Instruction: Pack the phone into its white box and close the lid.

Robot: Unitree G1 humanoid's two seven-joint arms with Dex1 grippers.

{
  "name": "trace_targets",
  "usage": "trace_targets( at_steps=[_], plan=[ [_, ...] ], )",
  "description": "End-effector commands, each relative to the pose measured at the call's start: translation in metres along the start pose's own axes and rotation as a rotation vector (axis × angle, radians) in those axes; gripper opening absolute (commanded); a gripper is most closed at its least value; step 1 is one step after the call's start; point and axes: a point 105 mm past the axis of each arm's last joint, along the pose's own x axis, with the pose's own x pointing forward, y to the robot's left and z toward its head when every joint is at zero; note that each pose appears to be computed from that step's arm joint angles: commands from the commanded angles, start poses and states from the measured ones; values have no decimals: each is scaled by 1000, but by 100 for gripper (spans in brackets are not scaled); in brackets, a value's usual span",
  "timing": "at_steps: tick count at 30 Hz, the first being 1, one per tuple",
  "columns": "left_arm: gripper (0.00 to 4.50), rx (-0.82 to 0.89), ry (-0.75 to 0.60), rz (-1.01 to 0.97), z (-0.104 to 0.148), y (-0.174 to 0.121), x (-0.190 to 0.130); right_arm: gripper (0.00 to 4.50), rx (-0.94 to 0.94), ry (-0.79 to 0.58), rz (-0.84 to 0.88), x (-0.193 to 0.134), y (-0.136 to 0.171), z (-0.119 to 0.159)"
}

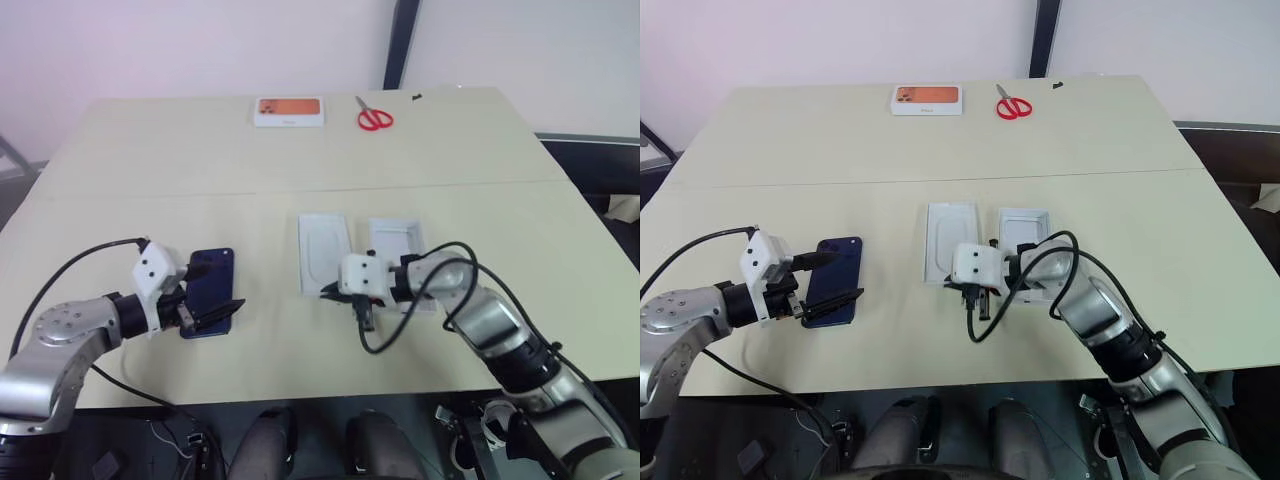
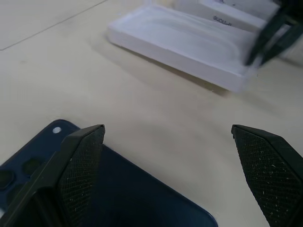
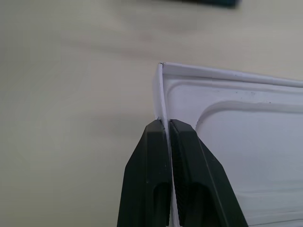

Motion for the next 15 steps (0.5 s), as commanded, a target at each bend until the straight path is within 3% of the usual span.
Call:
trace_targets(
  at_steps=[1,9,12,15],
  plan=[
    [450,42,-34,15,20,0,-4,4,10,-36,7,1,7,12],
    [450,28,-17,17,24,-4,-5,4,63,-60,10,15,9,15],
    [450,24,-9,24,25,-4,-7,100,72,-66,27,18,13,17],
    [450,17,1,38,22,-2,-12,256,83,-106,3,12,7,25]
  ],
)
